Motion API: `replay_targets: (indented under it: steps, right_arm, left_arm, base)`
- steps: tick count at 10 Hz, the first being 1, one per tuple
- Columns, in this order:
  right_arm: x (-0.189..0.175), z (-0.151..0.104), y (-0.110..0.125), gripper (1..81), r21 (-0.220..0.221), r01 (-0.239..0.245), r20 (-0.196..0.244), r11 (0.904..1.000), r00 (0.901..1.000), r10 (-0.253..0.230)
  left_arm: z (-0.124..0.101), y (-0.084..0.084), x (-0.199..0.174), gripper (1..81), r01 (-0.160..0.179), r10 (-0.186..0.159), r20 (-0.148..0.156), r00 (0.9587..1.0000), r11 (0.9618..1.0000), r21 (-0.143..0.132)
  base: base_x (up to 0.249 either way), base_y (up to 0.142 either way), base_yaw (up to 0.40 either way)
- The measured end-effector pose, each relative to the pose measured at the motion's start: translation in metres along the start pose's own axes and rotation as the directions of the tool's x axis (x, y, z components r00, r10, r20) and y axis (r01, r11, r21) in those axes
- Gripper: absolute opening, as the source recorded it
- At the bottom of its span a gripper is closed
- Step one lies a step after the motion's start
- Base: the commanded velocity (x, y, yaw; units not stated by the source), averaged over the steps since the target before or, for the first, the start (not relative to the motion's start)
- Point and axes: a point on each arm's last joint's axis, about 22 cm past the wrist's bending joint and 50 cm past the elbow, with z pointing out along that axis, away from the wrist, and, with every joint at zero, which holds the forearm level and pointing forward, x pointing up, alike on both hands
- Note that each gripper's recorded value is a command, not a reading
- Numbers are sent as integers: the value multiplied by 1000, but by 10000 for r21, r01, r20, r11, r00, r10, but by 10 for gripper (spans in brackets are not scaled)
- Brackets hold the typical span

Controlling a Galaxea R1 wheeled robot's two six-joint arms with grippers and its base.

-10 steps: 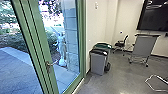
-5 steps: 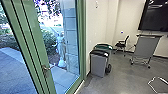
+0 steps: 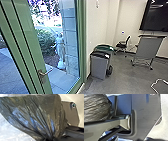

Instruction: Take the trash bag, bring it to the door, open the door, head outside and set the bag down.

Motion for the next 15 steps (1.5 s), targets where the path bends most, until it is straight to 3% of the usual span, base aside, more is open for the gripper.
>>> replay_targets:
  steps: [4, 15]
  right_arm:
    - [0, 0, -1, 811, -8, 3, -4, 10000, 10000, -3]
    - [0, 1, -2, 811, 11, 8, 8, 10000, 10000, -8]
  left_arm:
    - [0, 0, 0, 10, -1, 1, -4, 10000, 10000, 0]
    - [0, 2, 0, 10, -1, 1, -11, 10000, 10000, -22]
  base:
    - [170, 72, 0]
    - [153, 0, 0]
